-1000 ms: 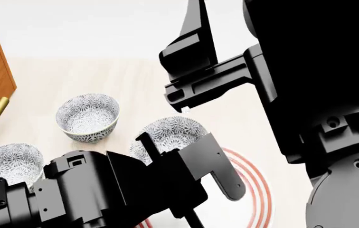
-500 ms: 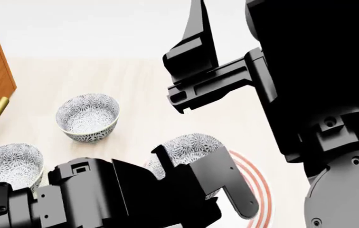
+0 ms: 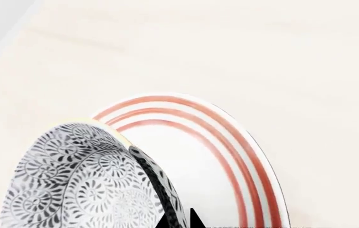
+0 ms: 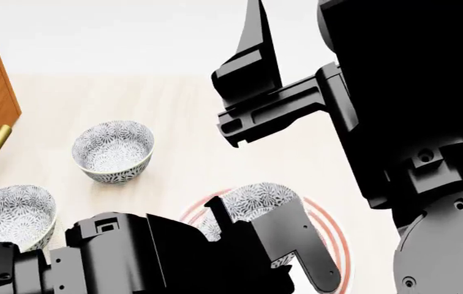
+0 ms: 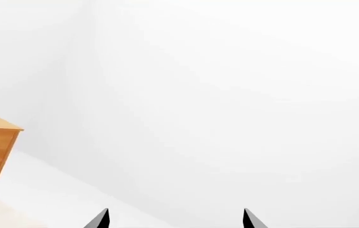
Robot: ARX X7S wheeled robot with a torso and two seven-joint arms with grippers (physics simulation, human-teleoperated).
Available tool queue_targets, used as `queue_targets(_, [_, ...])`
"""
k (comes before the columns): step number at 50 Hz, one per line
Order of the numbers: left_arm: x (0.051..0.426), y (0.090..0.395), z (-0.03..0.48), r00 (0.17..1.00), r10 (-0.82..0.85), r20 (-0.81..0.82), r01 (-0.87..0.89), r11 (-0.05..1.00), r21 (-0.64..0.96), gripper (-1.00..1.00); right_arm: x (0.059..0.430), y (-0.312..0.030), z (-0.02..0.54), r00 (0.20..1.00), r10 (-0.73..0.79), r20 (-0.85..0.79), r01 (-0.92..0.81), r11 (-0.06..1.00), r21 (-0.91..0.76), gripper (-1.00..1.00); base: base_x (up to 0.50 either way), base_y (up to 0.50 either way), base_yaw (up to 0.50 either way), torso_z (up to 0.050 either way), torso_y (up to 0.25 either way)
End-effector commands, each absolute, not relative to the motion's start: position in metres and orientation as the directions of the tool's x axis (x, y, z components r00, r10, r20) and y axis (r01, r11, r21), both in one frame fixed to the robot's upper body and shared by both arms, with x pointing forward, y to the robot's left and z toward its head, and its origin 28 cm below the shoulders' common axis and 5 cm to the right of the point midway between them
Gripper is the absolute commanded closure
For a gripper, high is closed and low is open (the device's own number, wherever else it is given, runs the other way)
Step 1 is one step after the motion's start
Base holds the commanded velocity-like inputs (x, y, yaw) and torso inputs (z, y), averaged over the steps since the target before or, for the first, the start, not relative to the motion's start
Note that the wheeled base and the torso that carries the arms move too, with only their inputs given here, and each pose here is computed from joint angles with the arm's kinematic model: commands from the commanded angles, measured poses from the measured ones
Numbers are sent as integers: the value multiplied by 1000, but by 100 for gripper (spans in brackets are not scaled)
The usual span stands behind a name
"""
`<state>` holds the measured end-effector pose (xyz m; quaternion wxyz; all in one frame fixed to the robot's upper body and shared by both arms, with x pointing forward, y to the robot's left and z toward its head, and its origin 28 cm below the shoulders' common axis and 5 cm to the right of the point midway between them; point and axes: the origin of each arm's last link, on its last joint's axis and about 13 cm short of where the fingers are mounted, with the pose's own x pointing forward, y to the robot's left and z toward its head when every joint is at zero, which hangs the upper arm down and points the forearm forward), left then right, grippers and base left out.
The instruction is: Put the bowl at the front on the plate.
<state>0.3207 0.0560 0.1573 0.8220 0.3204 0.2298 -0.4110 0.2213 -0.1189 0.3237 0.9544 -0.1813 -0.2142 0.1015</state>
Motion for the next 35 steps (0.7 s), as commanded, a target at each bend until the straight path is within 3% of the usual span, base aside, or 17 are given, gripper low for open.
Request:
queue_targets(1, [322,56,154,566,-528,-633,817,464,342,100,223,-119,322,889,274,368,-121,914,-387,-100,0,0,0,0,0])
queue_targets(35, [329,59,149,587,-529,-613,798,508,325,100,231,-123,312,898,268,348,-132,920,-368,-100,0,0,0,1,0])
